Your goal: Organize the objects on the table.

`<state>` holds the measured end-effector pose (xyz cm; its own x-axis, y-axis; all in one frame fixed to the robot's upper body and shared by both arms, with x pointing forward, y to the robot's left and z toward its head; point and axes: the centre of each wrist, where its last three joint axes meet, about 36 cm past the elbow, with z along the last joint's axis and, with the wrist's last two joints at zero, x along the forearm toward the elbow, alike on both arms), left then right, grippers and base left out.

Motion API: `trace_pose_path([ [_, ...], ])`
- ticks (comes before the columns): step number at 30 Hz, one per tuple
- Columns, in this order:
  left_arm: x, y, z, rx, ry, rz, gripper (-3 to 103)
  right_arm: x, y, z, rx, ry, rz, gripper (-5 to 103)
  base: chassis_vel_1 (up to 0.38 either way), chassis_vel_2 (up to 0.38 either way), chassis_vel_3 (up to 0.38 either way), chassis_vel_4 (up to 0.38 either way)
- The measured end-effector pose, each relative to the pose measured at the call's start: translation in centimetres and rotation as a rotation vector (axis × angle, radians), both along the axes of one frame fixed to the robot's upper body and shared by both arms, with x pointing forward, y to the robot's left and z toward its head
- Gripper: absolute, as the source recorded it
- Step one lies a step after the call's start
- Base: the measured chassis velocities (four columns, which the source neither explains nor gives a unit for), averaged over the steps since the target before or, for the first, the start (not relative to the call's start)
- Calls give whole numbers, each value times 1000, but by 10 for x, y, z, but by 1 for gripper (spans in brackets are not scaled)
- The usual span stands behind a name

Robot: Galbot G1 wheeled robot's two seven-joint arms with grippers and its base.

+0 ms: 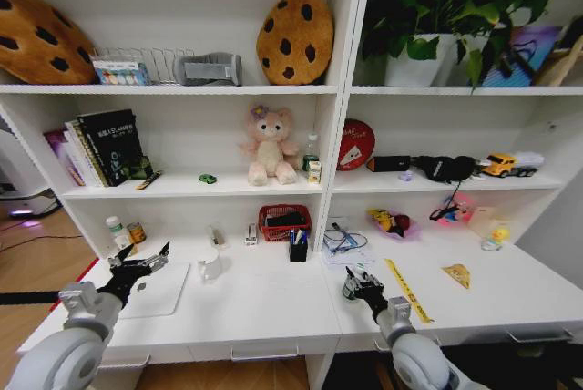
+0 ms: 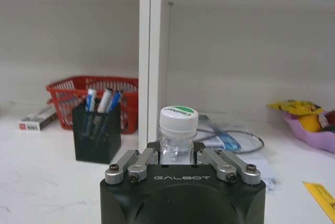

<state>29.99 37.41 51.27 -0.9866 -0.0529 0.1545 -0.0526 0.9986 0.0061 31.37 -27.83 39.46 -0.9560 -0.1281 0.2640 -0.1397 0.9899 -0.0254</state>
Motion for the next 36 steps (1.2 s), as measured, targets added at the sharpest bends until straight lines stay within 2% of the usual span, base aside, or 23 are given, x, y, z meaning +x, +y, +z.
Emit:
trace_pose_path([
  [2, 0, 0, 0, 0, 0, 0, 100, -3, 1, 7, 4, -19, 10, 27, 0, 0, 0, 0],
  [4, 0, 0, 0, 0, 0, 0, 100, -25, 4, 31, 12, -55, 49, 27, 0, 0, 0, 0],
  [6, 0, 0, 0, 0, 0, 0, 100, -35, 4, 37, 18, -55, 60, 27, 0, 0, 0, 0],
  [8, 0, 0, 0, 0, 0, 0, 100, -71, 7, 45, 28, -42, 74, 27, 0, 0, 0, 0],
  [10, 0, 0, 0, 0, 0, 0, 100, -75, 7, 45, 25, -49, 74, 27, 0, 0, 0, 0],
  [13, 0, 0, 0, 0, 0, 0, 100, -124, 5, 42, -23, -75, 91, 27, 0, 0, 0, 0],
  [14, 0, 0, 0, 0, 0, 0, 100, -124, 5, 42, -23, -75, 91, 27, 0, 0, 0, 0],
  [16, 0, 0, 0, 0, 0, 0, 100, -165, 2, 32, -64, -48, 103, 27, 0, 0, 0, 0],
  [17, 0, 0, 0, 0, 0, 0, 100, -165, 2, 32, -64, -48, 103, 27, 0, 0, 0, 0],
  [20, 0, 0, 0, 0, 0, 0, 100, -212, -11, 16, -110, 1, 92, 27, 0, 0, 0, 0],
  [23, 0, 0, 0, 0, 0, 0, 100, -226, -16, 10, -123, 20, 90, 27, 0, 0, 0, 0],
  [26, 0, 0, 0, 0, 0, 0, 100, -272, -39, -23, -170, 108, 86, 27, 0, 0, 0, 0],
  [27, 0, 0, 0, 0, 0, 0, 100, -272, -39, -23, -170, 108, 86, 27, 0, 0, 0, 0],
  [29, 0, 0, 0, 0, 0, 0, 100, -300, -56, -54, -190, 191, 69, 27, 0, 0, 0, 0],
  [30, 0, 0, 0, 0, 0, 0, 100, -300, -56, -54, -190, 191, 69, 27, 0, 0, 0, 0],
  [32, 0, 0, 0, 0, 0, 0, 100, -313, -66, -89, -200, 258, 29, 27, 0, 0, 0, 0],
  [35, 0, 0, 0, 0, 0, 0, 100, -315, -68, -102, -202, 281, 8, 27, 0, 0, 0, 0],
  [36, 0, 0, 0, 0, 0, 0, 100, -319, -72, -123, -199, 348, -32, 27, 0, 0, 0, 0],
])
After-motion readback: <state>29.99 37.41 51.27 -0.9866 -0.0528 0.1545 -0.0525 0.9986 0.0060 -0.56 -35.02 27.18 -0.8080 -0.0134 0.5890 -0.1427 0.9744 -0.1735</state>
